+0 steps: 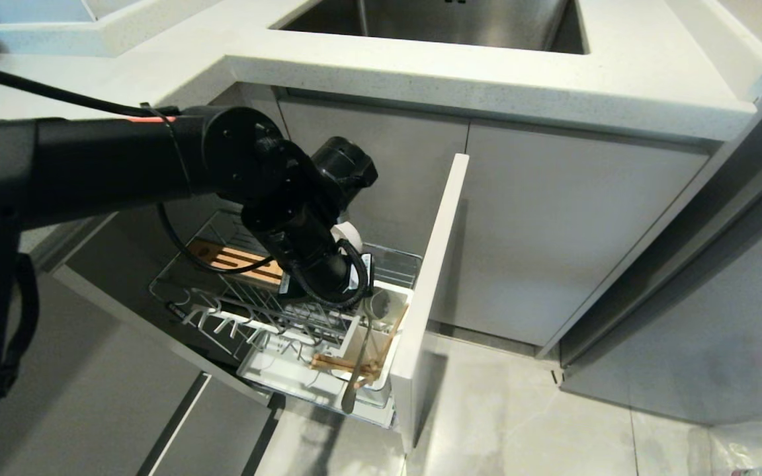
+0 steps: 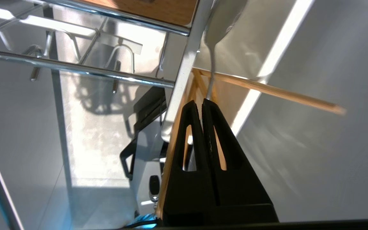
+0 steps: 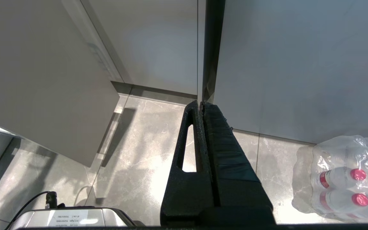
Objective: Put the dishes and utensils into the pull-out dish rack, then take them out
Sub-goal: Pick up the plate and place it in the cupboard
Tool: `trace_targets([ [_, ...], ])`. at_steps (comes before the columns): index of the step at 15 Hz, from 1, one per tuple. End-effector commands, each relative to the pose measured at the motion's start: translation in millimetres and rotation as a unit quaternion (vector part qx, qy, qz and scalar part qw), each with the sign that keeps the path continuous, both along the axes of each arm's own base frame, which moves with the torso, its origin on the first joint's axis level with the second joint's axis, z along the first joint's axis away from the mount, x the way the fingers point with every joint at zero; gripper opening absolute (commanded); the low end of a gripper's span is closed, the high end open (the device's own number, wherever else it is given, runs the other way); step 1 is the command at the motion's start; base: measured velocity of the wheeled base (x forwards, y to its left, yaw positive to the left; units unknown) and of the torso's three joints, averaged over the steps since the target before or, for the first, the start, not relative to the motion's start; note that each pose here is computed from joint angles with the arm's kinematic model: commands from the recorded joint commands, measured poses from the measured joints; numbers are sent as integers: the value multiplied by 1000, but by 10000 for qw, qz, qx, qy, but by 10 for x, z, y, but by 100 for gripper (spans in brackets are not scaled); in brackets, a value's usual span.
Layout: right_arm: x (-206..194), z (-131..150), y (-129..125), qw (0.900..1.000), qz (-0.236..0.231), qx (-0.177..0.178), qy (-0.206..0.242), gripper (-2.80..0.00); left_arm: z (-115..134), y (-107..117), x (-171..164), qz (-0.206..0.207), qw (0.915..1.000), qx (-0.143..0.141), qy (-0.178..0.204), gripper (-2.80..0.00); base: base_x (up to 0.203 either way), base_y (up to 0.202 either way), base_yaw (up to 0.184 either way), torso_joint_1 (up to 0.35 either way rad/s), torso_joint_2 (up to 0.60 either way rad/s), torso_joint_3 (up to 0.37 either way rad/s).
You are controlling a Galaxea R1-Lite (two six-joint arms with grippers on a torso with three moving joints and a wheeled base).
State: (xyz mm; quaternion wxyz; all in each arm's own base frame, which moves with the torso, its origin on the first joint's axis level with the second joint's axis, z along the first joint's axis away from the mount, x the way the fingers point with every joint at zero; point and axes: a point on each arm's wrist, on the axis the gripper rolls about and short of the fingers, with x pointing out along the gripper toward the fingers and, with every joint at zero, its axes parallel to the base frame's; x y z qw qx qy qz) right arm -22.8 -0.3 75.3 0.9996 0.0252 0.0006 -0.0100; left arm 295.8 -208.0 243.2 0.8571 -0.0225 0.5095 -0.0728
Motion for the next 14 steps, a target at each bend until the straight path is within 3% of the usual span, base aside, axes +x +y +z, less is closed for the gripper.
trace_targets([
  [1, 1, -4, 0, 10000, 0, 1, 7, -280, 252, 107, -157, 10, 9994, -202, -270, -280, 0, 0, 0, 0, 0, 0],
  [4, 1, -4, 0, 10000, 0, 1, 7, -280, 546, 255, -361, 14, 9969, -465, -633, -280, 0, 0, 0, 0, 0, 0],
  [8, 1, -4, 0, 10000, 0, 1, 7, -280, 1086, 621, -795, 179, 9833, -958, -1539, -280, 0, 0, 0, 0, 0, 0],
  [10, 1, -4, 0, 10000, 0, 1, 7, -280, 1300, 838, -950, 506, 9704, -1090, -2094, -280, 0, 0, 0, 0, 0, 0],
  [14, 1, -4, 0, 10000, 0, 1, 7, -280, 1635, 1364, -1126, 1452, 9298, -1307, -3120, -280, 0, 0, 0, 0, 0, 0],
])
